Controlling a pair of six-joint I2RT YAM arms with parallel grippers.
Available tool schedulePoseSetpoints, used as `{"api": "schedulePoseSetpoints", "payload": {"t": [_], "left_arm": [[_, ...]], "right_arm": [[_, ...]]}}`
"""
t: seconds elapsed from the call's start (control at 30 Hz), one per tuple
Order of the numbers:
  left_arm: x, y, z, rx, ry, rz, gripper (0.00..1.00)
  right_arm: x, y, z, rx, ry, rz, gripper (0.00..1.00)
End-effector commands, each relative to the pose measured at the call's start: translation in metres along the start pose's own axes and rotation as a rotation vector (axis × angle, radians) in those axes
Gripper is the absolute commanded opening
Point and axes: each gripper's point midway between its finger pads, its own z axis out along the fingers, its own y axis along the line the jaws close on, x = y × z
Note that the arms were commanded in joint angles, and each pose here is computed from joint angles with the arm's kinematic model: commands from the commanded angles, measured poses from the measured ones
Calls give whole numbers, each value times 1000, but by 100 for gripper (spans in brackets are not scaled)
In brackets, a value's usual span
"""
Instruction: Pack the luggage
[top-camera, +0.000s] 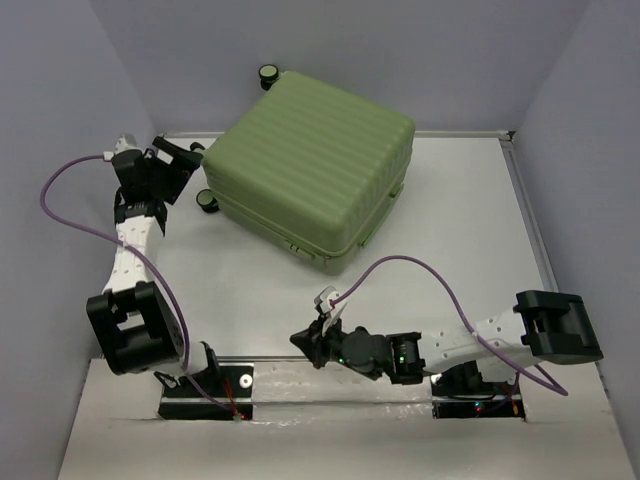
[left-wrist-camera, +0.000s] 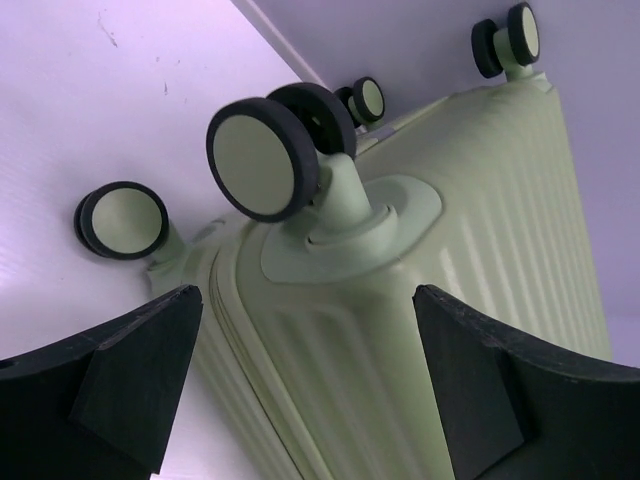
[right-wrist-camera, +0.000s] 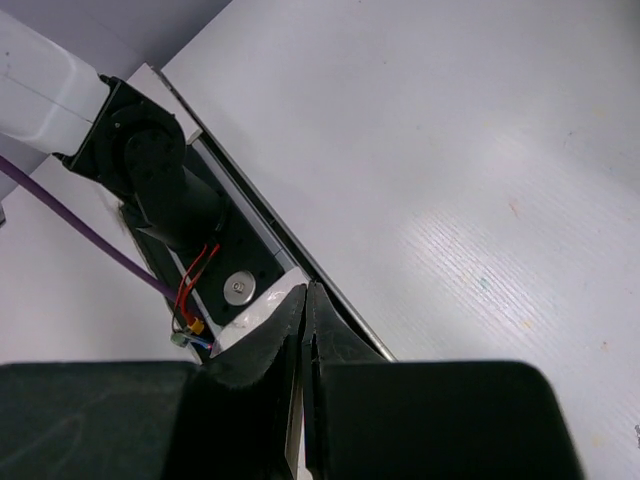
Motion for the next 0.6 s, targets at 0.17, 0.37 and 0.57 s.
{"api": "schedulePoseSetpoints", "payload": {"t": [0.17, 0.37, 0.57], "left_arm": [[-31, -40, 48, 189, 6, -94, 99], [-42, -42, 75, 202, 5, -150, 99], [-40, -42, 93, 233, 32, -225, 99]], "right_arm": [[-4, 5, 1, -9, -9, 40, 7], [-1, 1, 0, 0, 0, 38, 7], [-2, -4, -3, 21, -2, 43, 7]]}}
